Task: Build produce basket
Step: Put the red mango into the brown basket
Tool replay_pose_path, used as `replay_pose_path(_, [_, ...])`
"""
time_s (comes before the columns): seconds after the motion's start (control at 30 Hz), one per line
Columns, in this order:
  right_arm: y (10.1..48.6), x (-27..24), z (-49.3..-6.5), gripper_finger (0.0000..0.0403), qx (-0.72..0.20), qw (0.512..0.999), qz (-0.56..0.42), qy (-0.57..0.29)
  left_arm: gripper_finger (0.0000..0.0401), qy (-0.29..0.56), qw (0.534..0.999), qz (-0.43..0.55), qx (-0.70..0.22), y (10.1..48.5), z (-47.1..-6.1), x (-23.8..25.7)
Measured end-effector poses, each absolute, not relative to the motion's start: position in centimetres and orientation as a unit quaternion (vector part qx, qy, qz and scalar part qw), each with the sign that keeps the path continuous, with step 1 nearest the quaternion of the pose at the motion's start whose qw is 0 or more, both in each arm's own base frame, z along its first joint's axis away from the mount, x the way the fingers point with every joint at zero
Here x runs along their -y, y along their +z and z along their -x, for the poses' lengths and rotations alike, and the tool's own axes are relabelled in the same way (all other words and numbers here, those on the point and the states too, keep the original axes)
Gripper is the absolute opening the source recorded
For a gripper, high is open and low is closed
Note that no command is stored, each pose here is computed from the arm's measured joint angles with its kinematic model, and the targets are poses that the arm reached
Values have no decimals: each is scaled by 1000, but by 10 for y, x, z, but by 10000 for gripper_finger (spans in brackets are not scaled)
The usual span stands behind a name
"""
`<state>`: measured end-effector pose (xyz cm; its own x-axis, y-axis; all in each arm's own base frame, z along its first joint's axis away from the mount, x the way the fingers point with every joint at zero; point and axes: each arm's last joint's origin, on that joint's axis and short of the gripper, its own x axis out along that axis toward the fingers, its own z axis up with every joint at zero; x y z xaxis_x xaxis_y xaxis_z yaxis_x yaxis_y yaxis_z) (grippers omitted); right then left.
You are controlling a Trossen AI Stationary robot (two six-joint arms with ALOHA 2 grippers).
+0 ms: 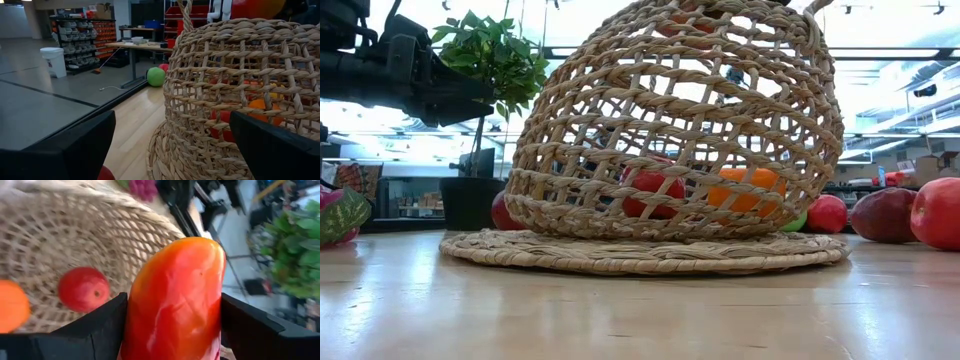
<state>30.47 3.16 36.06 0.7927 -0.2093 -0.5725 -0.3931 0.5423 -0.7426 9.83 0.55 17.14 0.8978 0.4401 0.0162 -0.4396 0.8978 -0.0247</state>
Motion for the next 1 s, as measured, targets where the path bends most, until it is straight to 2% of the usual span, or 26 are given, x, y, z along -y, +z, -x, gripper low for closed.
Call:
replay_pose_path(0.33, [363, -62, -295, 296, -328, 817, 475, -16, 398, 225, 974, 10, 10, 171, -98, -5])
replay_pose_path(0.67, [373, -61, -280, 296, -318, 844, 431, -7, 398, 225, 974, 10, 10, 171, -98, -5])
replay_pose_path(1.0, [404, -38, -249, 296, -253, 914, 316, 16, 398, 226, 974, 10, 10, 171, -98, -5])
